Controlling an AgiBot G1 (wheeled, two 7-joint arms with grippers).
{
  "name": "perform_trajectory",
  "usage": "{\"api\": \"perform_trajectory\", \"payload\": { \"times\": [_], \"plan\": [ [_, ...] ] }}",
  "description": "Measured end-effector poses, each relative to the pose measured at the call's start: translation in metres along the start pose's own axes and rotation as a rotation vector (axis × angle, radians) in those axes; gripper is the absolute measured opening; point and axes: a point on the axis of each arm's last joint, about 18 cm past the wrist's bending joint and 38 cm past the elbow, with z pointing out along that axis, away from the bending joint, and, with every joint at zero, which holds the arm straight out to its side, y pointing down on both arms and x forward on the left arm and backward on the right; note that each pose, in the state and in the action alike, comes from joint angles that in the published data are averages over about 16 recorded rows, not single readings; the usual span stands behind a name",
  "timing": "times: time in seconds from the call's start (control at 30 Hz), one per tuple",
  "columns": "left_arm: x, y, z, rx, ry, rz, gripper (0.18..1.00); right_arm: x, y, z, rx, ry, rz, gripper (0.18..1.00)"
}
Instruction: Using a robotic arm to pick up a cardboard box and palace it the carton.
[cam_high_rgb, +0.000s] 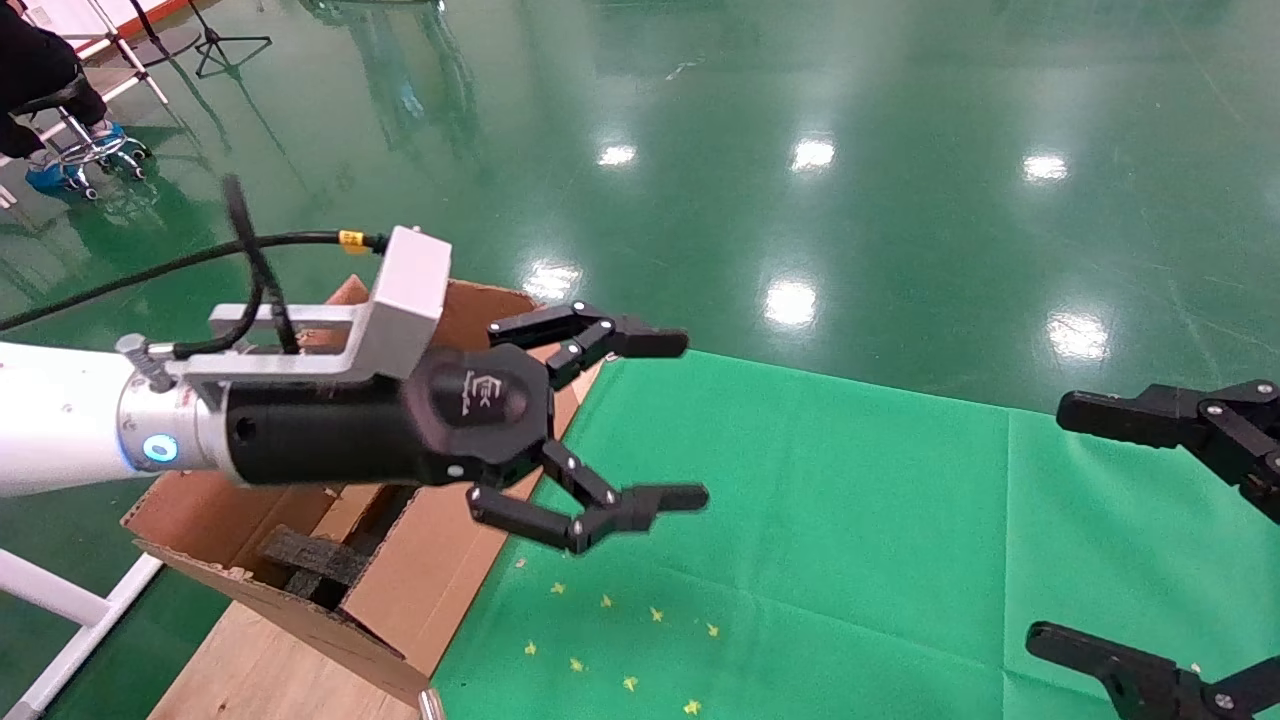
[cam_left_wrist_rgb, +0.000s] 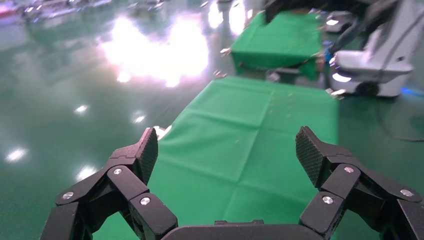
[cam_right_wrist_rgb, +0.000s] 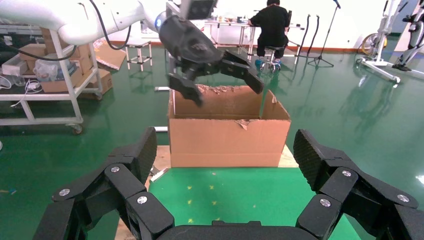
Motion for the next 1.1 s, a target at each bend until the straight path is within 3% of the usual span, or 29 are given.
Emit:
{"api": "perform_trajectory", "payload": {
  "times": [0.43,1.1],
  "plan": [
    [0.033,-0.019,0.009,0.106,0.129,0.030,1.001,0.000,0.000,0.000,0.000,0.000,0.000,1.001],
    [0.031,-0.018,0.009,0.103,0.123,0.029,1.001,0.000,0.000,0.000,0.000,0.001,0.000,1.001]
  ]
}}
